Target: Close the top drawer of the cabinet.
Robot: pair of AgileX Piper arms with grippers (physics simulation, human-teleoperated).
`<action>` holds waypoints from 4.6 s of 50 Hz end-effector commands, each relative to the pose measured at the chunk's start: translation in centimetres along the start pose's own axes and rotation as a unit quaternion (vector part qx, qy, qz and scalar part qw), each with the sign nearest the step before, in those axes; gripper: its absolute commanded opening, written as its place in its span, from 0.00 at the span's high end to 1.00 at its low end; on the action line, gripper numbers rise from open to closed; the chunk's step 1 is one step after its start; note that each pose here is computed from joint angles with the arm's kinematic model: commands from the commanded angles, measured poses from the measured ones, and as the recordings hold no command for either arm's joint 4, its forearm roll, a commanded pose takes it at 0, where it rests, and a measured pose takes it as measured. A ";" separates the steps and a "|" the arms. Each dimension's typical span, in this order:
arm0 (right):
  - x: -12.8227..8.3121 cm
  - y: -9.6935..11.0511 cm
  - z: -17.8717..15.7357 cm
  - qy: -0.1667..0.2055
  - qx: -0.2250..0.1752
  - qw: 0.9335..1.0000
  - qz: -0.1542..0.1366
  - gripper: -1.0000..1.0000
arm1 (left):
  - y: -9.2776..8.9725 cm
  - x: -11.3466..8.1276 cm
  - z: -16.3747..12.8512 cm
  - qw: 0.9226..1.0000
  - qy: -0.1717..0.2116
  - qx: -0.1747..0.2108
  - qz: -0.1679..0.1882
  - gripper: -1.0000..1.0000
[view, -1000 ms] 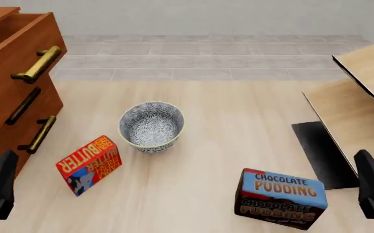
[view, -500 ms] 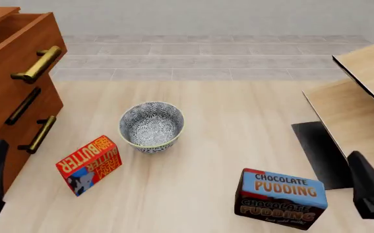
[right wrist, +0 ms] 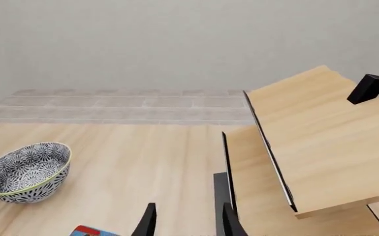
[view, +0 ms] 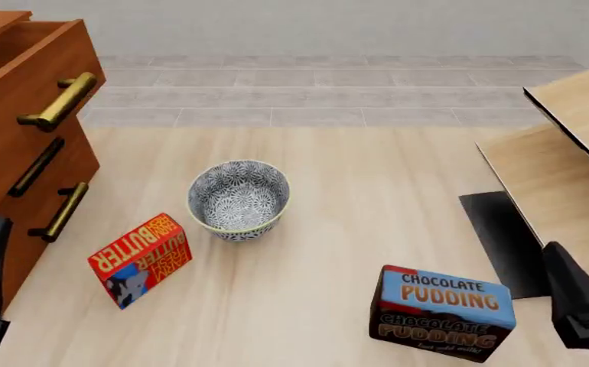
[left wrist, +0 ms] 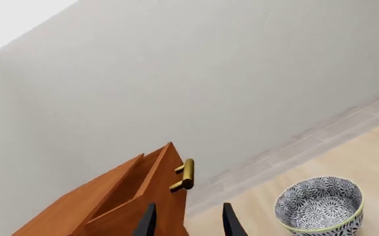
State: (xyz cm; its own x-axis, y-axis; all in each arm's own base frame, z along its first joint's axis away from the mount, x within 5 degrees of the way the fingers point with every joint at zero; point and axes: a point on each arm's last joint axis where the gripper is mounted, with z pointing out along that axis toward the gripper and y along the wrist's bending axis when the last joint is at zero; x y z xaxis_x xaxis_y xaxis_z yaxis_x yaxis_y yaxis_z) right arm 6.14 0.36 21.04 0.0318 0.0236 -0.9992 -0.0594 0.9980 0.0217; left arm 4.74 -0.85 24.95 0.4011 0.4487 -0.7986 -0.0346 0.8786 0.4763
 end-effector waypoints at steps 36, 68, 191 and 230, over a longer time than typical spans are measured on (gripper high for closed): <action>0.1 -0.2 -0.1 0.004 0.013 1.000 0.001 0.00 | -0.3 -1.1 3.6 0.989 -0.072 0.004 0.128 0.00; 0.2 -0.2 -0.3 0.005 0.014 1.000 -0.001 0.00 | -2.2 -0.5 7.9 0.969 -0.107 -0.002 0.224 0.00; -0.2 0.5 -0.6 -0.004 -0.041 0.999 0.013 0.00 | -1.0 5.6 14.1 0.913 0.050 -0.013 0.406 0.00; -0.3 0.5 -0.6 -0.005 -0.041 0.999 0.014 0.00 | -0.2 6.7 14.6 0.908 0.077 -0.021 0.411 0.00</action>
State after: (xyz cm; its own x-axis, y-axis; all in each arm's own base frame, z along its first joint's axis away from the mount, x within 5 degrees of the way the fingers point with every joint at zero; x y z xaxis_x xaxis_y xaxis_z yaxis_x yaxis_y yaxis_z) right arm 5.53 0.77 21.28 0.0392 0.0517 -0.9979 -0.1403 0.9891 0.0457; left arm 20.54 -0.81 24.77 0.1097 0.9697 -0.2181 -0.2921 0.2412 0.9255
